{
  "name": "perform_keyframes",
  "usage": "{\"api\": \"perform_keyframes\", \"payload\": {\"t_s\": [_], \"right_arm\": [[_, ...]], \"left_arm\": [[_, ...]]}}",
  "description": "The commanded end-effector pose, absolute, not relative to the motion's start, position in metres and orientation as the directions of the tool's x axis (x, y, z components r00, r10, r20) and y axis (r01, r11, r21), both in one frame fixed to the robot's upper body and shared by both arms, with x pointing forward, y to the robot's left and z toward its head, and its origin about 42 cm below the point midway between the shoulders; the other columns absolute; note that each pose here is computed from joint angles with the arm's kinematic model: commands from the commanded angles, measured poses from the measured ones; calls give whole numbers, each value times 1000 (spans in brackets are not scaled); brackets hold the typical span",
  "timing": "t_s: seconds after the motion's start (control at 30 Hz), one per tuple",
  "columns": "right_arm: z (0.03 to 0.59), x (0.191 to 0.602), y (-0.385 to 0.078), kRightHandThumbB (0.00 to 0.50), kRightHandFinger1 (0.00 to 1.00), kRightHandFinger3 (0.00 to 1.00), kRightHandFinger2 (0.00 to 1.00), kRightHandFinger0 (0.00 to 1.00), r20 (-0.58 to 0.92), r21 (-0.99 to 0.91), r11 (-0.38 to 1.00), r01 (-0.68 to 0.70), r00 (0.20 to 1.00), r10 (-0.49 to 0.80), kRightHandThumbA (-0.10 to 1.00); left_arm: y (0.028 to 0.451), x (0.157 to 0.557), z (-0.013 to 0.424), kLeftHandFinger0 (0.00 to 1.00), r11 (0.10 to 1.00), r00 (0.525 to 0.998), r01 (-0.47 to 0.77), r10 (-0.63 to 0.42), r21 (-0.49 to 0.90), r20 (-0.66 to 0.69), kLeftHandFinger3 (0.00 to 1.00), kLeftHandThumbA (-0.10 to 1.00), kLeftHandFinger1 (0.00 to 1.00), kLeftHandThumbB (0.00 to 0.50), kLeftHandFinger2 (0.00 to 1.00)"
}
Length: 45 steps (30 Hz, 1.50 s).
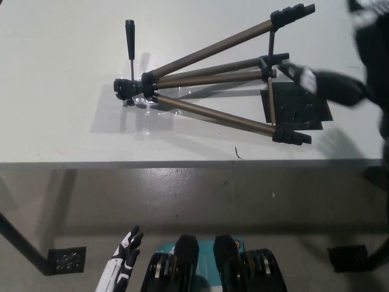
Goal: A tripod lies near the right hand side of the table and the robot grab a leg of the tripod using its right hand and put it up right.
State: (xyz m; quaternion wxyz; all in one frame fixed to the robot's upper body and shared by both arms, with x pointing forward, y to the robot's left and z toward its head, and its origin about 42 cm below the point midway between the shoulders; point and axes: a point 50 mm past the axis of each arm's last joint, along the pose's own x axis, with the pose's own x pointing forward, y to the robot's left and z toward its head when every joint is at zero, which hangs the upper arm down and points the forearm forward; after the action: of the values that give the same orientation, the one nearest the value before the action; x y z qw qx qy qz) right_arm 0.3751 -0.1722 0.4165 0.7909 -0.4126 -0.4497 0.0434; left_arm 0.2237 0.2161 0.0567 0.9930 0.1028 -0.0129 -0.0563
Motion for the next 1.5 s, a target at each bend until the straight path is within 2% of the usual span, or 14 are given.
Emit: {"api": "perform_keyframes", "payload": {"t_s": [0.0, 0.1, 0.2, 0.27, 0.47, 0.57, 0.8, 1.03, 1.3, 1.33, 1.37, 1.4, 1.43, 1.47], "right_arm": [[454, 410, -151, 470, 1000, 1000, 1000, 1000, 524, -842, 413, 348, 713, 467, 1000], [463, 429, -137, 473, 1000, 1000, 1000, 1000, 474, -877, 337, 343, 734, 487, 1000], [471, 454, -118, 498, 1000, 1000, 1000, 1000, 398, -916, 257, 307, 770, 499, 1000], [472, 468, -109, 500, 1000, 1000, 1000, 1000, 356, -934, 212, 287, 789, 501, 1000], [463, 512, -89, 500, 1000, 1000, 1000, 1000, 164, -986, 82, 143, 876, 453, 988], [455, 531, -86, 476, 1000, 1000, 1000, 1000, 98, -995, 48, 86, 901, 423, 930], [443, 560, -82, 489, 1000, 1000, 1000, 1000, 13, -999, -27, 24, 931, 365, 947], [431, 577, -82, 500, 1000, 1000, 1000, 1000, -43, -999, -24, -37, 947, 319, 946], [416, 589, -83, 500, 1000, 1000, 1000, 1000, -13, -993, -116, 19, 962, 272, 955], [414, 589, -84, 425, 1000, 1000, 1000, 1000, 42, -992, -101, 74, 957, 286, 817], [412, 590, -84, 372, 874, 1000, 956, 884, 101, -989, -74, 128, 950, 295, 628], [412, 590, -85, 377, 746, 1000, 884, 674, 117, -988, -65, 142, 948, 296, 557], [407, 588, -87, 328, 55, 547, 143, 41, 271, -947, -72, 313, 900, 342, -53], [406, 587, -88, 275, 2, 293, 16, 2, 332, -925, -55, 375, 872, 359, -98]], "left_arm": [[216, 218, 65, 1000, 970, 988, 108, -129, 217, 85, 1000, 1000, 1000, 370, 1000], [217, 217, 64, 1000, 970, 988, 111, -132, 217, 86, 1000, 1000, 1000, 357, 1000], [218, 216, 62, 1000, 967, 985, 118, -143, 225, 97, 1000, 1000, 1000, 295, 1000], [218, 216, 63, 1000, 966, 985, 117, -142, 229, 94, 1000, 1000, 1000, 285, 1000], [218, 213, 59, 1000, 966, 987, 112, -135, 232, 83, 1000, 1000, 1000, 338, 1000], [217, 212, 59, 1000, 969, 989, 105, -126, 226, 79, 1000, 1000, 1000, 371, 1000], [217, 212, 59, 1000, 970, 987, 116, -137, 215, 83, 1000, 1000, 1000, 378, 1000], [216, 209, 57, 1000, 969, 987, 122, -141, 216, 72, 1000, 1000, 1000, 388, 1000], [213, 207, 57, 1000, 966, 986, 135, -154, 221, 69, 1000, 1000, 1000, 382, 1000], [213, 206, 57, 1000, 966, 985, 138, -156, 220, 70, 1000, 1000, 1000, 382, 1000], [213, 206, 57, 1000, 966, 985, 140, -159, 218, 68, 1000, 1000, 1000, 383, 1000], [212, 205, 58, 1000, 966, 985, 142, -160, 218, 68, 1000, 1000, 1000, 383, 1000], [212, 205, 58, 1000, 965, 985, 143, -161, 221, 68, 1000, 1000, 1000, 383, 1000], [212, 205, 60, 1000, 965, 984, 146, -164, 220, 68, 1000, 1000, 1000, 382, 1000]]}}
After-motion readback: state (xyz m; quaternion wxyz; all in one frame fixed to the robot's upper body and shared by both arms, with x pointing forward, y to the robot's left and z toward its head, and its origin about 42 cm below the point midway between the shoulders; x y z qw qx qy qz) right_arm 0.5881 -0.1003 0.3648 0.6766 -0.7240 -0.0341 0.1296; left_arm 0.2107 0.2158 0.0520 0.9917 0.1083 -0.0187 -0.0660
